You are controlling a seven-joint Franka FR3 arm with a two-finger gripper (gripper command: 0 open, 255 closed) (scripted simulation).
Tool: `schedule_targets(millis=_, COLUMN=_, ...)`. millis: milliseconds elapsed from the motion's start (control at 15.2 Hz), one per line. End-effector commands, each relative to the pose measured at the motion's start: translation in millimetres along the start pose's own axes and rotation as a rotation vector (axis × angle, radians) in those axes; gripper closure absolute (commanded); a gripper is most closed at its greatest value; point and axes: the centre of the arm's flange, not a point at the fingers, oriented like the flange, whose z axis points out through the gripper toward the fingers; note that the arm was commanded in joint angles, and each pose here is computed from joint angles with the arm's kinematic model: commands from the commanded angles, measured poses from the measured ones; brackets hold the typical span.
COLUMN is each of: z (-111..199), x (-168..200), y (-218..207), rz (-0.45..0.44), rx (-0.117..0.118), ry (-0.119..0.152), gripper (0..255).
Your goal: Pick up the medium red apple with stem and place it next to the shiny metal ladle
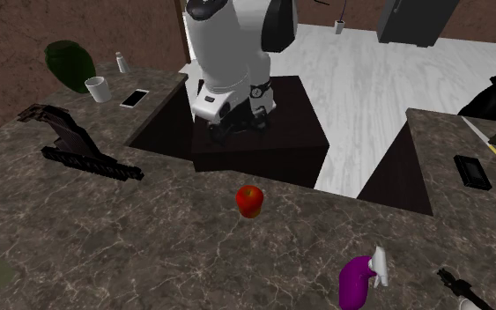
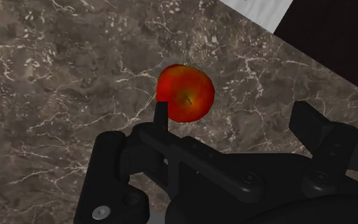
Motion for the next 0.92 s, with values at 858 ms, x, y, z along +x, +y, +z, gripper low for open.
schedule_targets(millis=858, z=156.3, x=32.5, y=47.5, rz=0.006, rx=0.128, ry=-0.011, gripper=0)
